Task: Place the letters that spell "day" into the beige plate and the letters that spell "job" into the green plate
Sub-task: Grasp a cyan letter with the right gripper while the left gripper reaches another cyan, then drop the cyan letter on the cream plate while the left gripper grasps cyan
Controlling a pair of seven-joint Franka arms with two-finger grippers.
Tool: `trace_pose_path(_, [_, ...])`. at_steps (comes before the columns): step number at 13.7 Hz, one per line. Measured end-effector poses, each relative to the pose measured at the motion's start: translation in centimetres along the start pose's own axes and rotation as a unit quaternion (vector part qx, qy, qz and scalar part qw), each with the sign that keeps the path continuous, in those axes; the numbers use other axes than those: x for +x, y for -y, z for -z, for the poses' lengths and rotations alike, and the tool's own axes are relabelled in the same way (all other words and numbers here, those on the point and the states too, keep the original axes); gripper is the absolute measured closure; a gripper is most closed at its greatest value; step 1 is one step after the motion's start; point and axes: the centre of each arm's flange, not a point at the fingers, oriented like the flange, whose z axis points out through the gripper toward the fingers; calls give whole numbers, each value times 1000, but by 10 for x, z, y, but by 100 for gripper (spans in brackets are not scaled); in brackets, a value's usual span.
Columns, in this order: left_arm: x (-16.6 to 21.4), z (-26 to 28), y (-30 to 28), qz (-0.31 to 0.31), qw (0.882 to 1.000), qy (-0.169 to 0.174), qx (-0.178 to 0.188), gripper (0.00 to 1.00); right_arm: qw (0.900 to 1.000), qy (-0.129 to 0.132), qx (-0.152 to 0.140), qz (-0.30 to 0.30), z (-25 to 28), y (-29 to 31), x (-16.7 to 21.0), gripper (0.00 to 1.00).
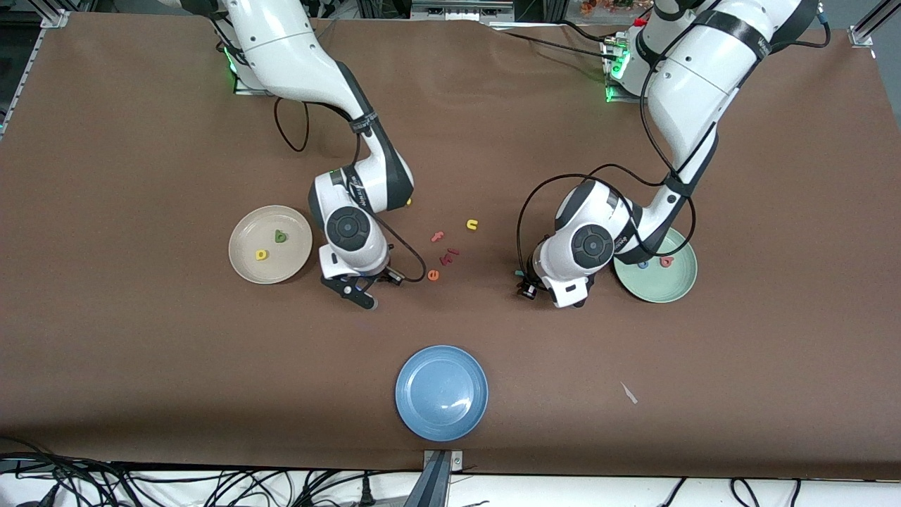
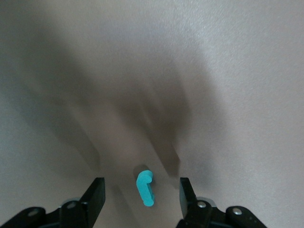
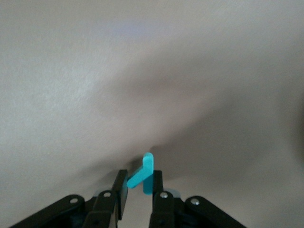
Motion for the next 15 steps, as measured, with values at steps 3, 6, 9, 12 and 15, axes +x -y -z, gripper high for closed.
trace_pose_path(3, [-6, -10, 2, 0, 1000, 1, 6, 43, 997, 24, -42, 54, 34, -43, 35, 75])
trace_pose_path(6, [-6, -8, -1, 1, 1000, 1, 0, 59, 990, 49, -58, 116, 42, -111, 64, 75])
trace_pose_path(9, [-5, -7, -2, -3, 1000, -4, -1, 90, 983, 73, -55, 157, 26, -206, 81, 75])
trace_pose_path(12, [6, 2, -6, -28, 999, -22, -7, 90, 980, 91, -61, 165, -15, -269, 69, 75])
trace_pose_path(15, [47, 62, -4, -72, 997, -21, 23, 90, 979, 102, -66, 166, -29, -276, 57, 52])
